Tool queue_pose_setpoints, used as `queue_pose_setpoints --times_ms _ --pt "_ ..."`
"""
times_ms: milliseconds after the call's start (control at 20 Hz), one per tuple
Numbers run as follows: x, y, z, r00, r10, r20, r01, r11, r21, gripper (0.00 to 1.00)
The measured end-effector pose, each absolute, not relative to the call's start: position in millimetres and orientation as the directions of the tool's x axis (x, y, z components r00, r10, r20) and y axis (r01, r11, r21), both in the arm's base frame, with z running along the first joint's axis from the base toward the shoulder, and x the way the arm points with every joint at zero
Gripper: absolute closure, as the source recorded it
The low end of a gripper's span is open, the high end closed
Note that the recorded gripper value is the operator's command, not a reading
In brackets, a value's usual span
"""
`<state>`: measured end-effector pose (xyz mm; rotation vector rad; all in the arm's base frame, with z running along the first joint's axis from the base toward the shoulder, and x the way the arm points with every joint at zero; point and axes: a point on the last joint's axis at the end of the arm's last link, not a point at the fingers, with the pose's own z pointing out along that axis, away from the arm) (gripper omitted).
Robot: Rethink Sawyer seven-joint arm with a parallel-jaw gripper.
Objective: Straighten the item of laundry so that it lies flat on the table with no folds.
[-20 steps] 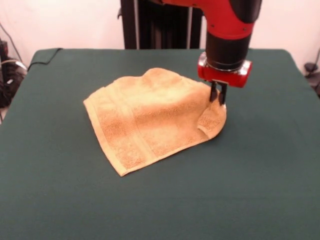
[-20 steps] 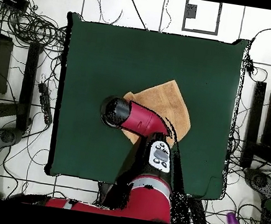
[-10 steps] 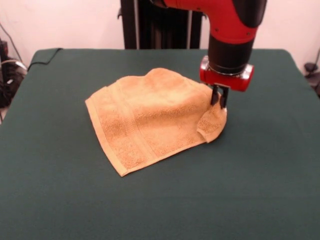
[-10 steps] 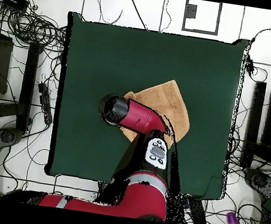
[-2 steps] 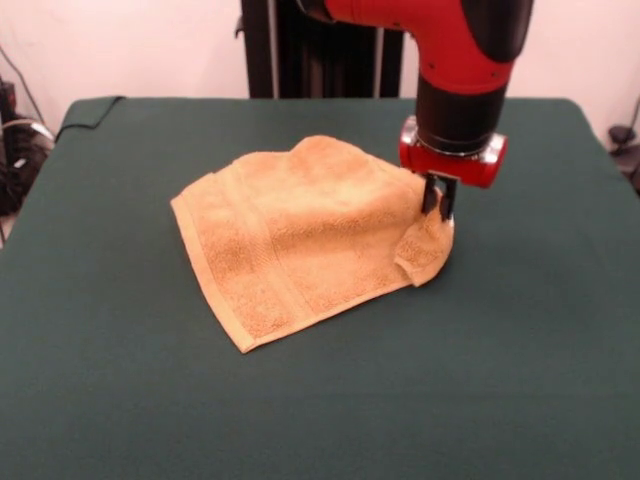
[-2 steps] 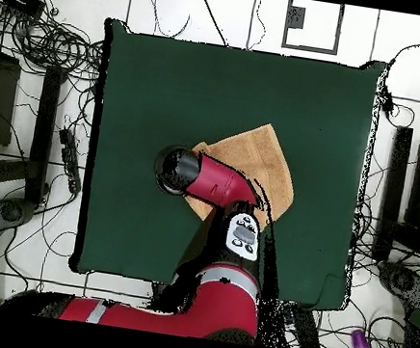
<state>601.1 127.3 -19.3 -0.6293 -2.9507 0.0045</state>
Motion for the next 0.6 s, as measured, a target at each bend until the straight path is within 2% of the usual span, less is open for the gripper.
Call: queue_pose_setpoints --times_ms 450,500,600 --pt "602.9 125.3 -20.9 -0.898 0.421 0.126 0.421 0.907 -0.022 1.00" --pt "603.1 125.3 -20.9 -0.898 0.421 0.126 0.422 0.907 -0.022 0.00" --pt "603.0 125.5 -20.9 -0.899 0.420 0.125 0.421 0.907 -0.022 0.00"
